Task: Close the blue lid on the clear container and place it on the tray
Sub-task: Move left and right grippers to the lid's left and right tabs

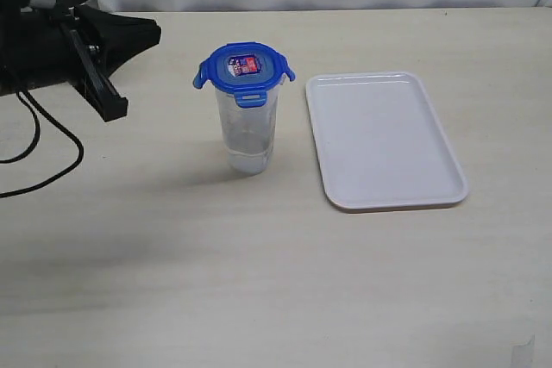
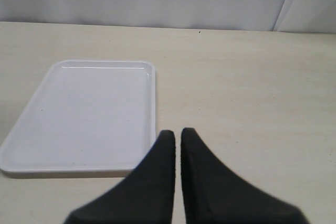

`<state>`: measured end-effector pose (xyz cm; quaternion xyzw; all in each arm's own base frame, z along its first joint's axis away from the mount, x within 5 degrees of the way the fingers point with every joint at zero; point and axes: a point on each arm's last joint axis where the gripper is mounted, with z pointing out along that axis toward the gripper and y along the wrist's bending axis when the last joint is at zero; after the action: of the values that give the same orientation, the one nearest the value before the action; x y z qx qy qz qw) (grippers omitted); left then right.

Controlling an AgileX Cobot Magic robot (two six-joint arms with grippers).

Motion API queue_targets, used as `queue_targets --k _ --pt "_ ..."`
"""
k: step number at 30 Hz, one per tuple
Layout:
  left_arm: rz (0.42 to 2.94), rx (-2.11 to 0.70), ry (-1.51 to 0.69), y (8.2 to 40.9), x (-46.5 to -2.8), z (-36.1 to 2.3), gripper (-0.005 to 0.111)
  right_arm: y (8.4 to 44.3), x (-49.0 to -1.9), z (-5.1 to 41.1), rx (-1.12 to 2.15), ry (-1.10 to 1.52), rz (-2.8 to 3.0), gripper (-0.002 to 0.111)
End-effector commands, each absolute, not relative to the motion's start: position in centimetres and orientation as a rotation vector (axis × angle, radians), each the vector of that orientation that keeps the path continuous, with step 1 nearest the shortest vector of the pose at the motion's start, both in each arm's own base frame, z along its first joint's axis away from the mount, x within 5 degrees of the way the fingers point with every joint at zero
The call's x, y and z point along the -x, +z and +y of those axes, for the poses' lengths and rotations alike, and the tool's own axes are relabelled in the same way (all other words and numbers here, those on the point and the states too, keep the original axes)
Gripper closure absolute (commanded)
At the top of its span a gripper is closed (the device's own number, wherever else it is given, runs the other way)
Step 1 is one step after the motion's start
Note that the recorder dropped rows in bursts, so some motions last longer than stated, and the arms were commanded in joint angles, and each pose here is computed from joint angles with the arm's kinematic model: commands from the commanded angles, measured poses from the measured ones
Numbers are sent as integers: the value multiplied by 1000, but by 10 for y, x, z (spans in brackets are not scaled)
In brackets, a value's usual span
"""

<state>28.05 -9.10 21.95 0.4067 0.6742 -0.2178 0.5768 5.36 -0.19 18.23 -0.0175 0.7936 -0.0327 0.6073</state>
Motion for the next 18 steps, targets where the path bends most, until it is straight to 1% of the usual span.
queue_targets --k 1,5,7,11,13,16,18 --pt "1541 -987 -546 211 -281 -94 107 185 -54 -4 79 -141 1793 104" --pt "1537 -1069 -557 205 -278 -96 107 198 -56 -5 194 -289 1646 104" --pt "1524 -1099 -576 204 -275 -97 107 210 -56 -3 231 -310 1508 104" --pt "1532 -1120 -590 201 -275 -98 107 233 -52 2 159 -193 1256 104" --pt "1540 -1131 -604 196 -275 -99 107 245 -47 3 33 -22 1115 104" --pt "1561 -1133 -640 186 -276 -100 107 252 -44 2 -104 194 1034 104" --pt "1581 -1132 -648 180 -278 -100 107 255 -42 2 -113 227 994 104"
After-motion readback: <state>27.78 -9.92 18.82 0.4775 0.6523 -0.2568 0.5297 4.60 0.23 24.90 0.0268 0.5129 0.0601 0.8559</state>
